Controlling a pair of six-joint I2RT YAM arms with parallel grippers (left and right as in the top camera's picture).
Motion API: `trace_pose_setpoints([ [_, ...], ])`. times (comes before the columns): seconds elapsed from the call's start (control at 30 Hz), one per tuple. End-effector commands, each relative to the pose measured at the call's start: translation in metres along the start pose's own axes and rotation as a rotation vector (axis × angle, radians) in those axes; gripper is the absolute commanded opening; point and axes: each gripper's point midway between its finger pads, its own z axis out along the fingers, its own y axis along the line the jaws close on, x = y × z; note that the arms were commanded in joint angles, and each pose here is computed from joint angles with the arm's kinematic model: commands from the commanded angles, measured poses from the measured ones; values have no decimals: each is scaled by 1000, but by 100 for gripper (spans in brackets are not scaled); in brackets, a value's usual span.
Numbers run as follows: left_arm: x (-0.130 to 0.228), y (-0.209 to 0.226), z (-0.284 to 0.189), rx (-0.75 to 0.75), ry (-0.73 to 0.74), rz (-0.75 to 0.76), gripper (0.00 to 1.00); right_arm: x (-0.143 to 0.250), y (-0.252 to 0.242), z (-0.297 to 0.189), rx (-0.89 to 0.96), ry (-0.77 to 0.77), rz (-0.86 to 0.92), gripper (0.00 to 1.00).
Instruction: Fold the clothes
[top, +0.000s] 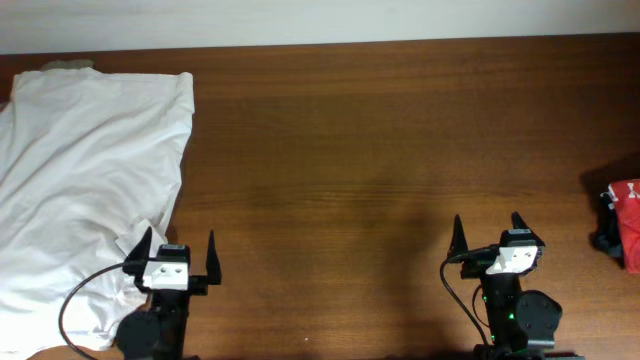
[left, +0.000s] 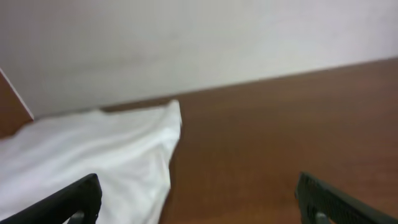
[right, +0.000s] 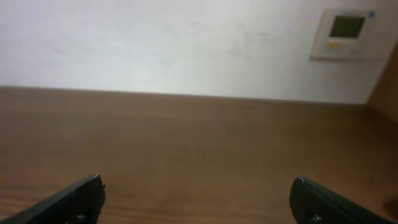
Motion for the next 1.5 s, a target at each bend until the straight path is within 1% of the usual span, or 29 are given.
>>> trace_pose_setpoints([
  [0.0,-32,-1,-2,14,-138,25,99,-28,23,-4,-139,-107,14,99],
  [0.03,-43,1,-4,9,-181,1,99,-39,26,-7,-159,-131,8,99],
  [0.17,-64,5,-10,-8,-224,2,99,-67,26,-13,-160,-169,0,99],
  [0.3,-97,13,-11,-22,-212,-3,99,-80,25,-9,-163,-89,17,99],
  [0.37,-106,25,-2,-54,-97,-46,99,-81,24,0,-165,22,68,99],
  [0.47,-113,34,30,-32,160,-88,99,-81,21,25,-165,318,147,99],
  [0.5,-111,35,46,-3,282,-110,99,-80,20,36,-164,464,176,99],
  [0.53,-107,35,54,9,357,-122,99,-80,20,41,-166,548,193,99],
  [0.6,-94,39,74,25,529,-145,99,-72,19,55,-165,751,235,99],
  [0.63,-89,40,82,26,566,-149,99,-68,21,60,-178,795,250,99],
  [0.67,-77,36,93,57,621,-172,99,-59,32,68,-246,874,301,99],
  [0.73,-59,27,100,105,677,-197,99,-42,48,77,-334,957,371,99],
  [0.77,-46,25,104,116,724,-208,99,-31,49,81,-337,992,384,99],
  [0.8,-34,30,105,86,766,-205,99,-24,50,84,-343,1014,396,99],
  [0.87,7,51,103,-103,919,-297,99,-17,58,87,-387,1037,432,99],
  [0.9,25,51,103,-118,982,-316,99,-14,58,86,-386,1052,437,99],
  [0.93,52,46,102,-114,1079,-328,99,-13,58,85,-385,1058,439,99],
  [0.97,67,44,103,-111,1126,-332,99,-13,58,85,-385,1060,440,99],
  [1.0,90,44,106,-147,1187,-358,99,-12,58,84,-384,1064,441,98],
  [1.03,108,43,113,-151,1217,-365,99,-12,58,82,-384,1073,443,94],
  [1.1,150,40,133,-148,1254,-367,82,-10,59,79,-382,1087,448,85],
  [1.13,161,39,136,-150,1265,-365,75,-10,59,79,-382,1091,449,82],
  [1.17,168,40,138,-157,1269,-360,75,-10,59,78,-382,1093,450,80],
  [1.27,185,60,151,-258,1240,-287,75,-8,60,75,-381,1110,456,77],
  [1.3,189,60,154,-257,1236,-287,67,-7,60,73,-380,1117,458,74],
  [1.33,192,58,152,-250,1250,-290,46,-7,60,72,-379,1121,459,72],
  [1.37,194,53,151,-229,1260,-304,18,-7,60,72,-379,1123,460,69],
  [1.4,193,44,153,-185,1259,-327,0,-7,60,72,-379,1122,460,65],
  [1.47,189,28,158,-97,1250,-321,0,-7,60,72,-379,1122,460,63],
])
